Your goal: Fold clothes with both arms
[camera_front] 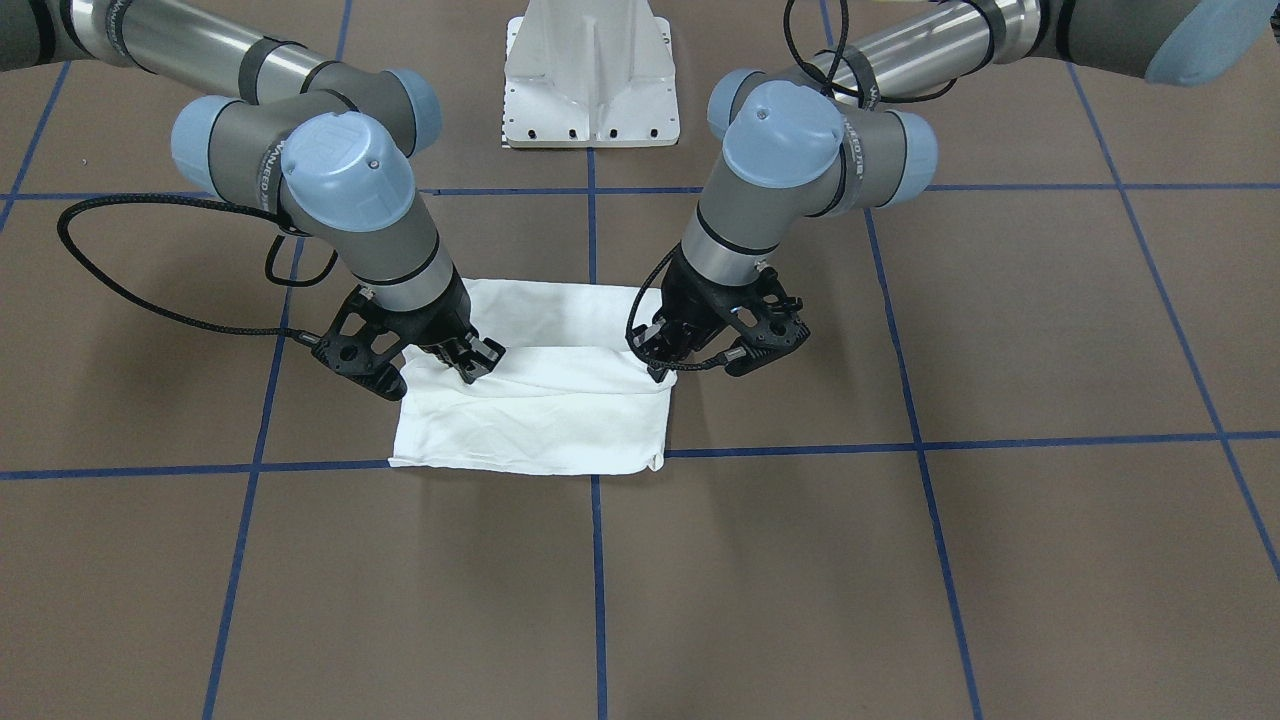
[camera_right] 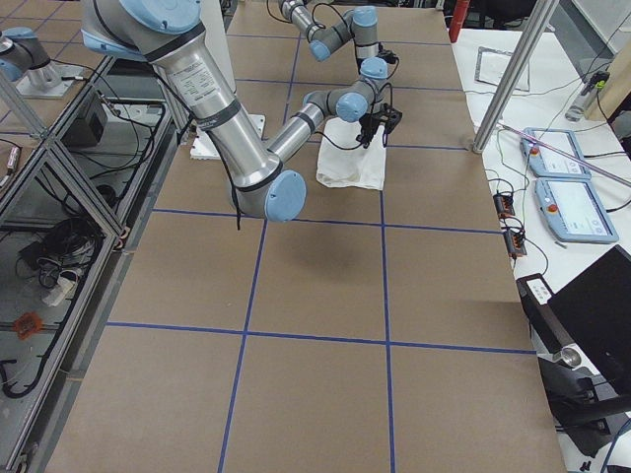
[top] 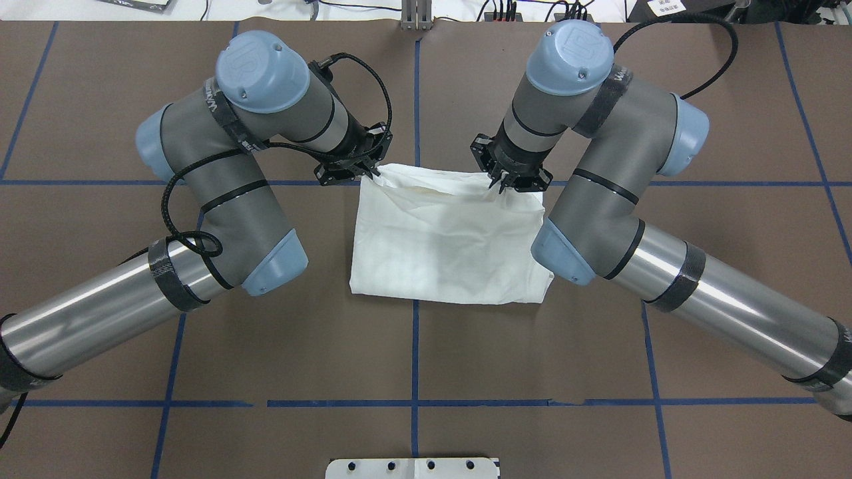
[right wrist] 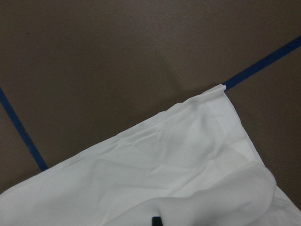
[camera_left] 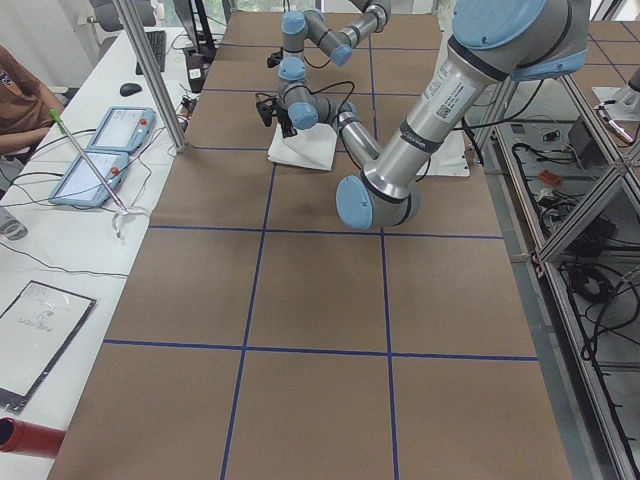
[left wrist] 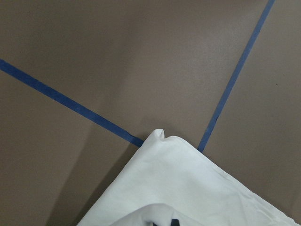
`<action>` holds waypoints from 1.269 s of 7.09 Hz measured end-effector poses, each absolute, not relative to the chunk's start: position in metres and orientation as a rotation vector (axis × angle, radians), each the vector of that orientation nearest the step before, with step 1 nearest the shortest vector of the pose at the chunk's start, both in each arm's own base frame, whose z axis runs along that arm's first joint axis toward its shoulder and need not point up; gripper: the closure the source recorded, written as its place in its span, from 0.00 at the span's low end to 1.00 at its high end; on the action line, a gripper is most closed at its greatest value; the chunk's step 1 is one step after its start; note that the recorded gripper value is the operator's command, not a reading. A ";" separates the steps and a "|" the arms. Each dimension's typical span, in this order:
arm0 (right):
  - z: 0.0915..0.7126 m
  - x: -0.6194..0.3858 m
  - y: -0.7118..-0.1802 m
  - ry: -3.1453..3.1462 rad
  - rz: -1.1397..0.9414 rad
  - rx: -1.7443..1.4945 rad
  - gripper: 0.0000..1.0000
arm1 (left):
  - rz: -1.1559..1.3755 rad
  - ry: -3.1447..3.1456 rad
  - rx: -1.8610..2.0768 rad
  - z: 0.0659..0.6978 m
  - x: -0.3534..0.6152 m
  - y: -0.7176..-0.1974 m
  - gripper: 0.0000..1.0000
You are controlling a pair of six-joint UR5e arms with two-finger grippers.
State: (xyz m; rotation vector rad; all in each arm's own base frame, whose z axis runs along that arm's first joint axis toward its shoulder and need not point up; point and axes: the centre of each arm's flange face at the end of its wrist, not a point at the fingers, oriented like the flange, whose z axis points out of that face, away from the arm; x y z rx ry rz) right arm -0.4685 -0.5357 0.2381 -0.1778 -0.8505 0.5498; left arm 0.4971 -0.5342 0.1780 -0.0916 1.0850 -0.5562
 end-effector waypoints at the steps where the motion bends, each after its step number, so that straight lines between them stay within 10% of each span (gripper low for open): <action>1: 0.241 -0.468 -0.540 -0.849 0.556 -0.176 0.00 | -0.567 1.082 -0.093 0.179 0.496 -0.537 0.01; 9: 0.212 -0.497 -0.501 -0.882 0.312 0.002 0.00 | -0.514 0.983 0.012 0.237 0.432 -0.579 0.01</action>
